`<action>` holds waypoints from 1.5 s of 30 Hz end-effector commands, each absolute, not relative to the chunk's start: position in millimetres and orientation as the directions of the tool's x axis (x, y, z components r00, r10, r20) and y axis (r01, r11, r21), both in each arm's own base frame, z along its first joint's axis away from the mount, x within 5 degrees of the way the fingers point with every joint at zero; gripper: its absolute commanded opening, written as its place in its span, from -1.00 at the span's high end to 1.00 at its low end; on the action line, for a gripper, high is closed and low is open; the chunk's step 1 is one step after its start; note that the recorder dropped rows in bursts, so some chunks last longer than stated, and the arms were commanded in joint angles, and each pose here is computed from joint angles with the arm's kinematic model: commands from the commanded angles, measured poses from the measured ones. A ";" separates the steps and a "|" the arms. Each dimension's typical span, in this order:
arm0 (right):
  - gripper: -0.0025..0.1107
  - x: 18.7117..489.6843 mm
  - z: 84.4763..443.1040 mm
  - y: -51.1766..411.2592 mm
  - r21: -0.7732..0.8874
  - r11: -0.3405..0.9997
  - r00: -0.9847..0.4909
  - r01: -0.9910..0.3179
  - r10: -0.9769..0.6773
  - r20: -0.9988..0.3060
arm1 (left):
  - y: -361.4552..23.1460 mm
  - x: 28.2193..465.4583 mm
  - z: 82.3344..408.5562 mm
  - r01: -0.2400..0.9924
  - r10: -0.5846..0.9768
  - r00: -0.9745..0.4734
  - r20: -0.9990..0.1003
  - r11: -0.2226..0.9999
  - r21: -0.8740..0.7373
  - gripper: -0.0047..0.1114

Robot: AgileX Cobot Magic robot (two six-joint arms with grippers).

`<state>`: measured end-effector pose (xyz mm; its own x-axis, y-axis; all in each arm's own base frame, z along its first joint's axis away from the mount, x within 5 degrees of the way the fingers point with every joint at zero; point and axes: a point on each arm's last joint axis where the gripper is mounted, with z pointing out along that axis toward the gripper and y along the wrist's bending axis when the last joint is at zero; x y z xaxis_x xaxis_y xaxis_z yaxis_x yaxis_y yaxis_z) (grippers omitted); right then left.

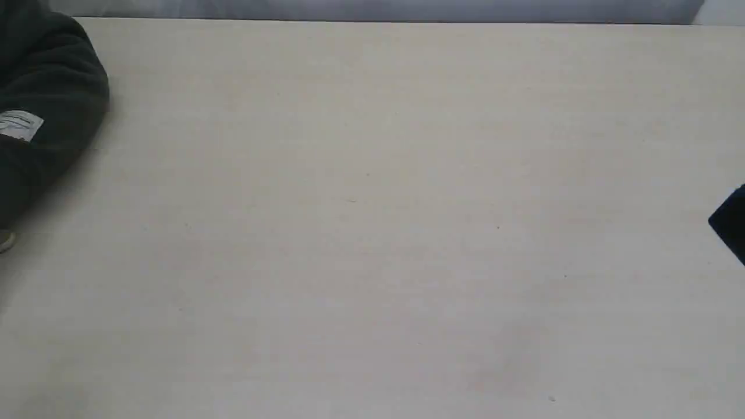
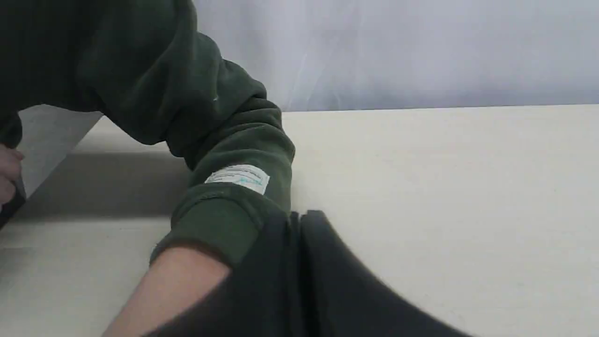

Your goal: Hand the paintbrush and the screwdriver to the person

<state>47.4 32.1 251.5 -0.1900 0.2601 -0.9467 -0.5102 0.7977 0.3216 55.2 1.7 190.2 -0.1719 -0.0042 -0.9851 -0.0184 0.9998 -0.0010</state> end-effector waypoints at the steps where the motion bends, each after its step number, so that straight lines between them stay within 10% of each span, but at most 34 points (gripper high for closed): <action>1: 0.88 51.1 236.9 32.2 0.303 0.809 -0.150 -0.504 0.264 -0.953 | 1.1 55.3 190.5 -0.011 -0.010 -0.163 -0.987 1.000 -0.008 0.92; 45: 0.88 54.8 203.9 33.4 0.021 0.856 -0.051 -0.517 -0.006 -0.999 | 1.1 55.3 190.5 -0.011 -0.010 -0.162 -0.987 1.000 -0.008 0.92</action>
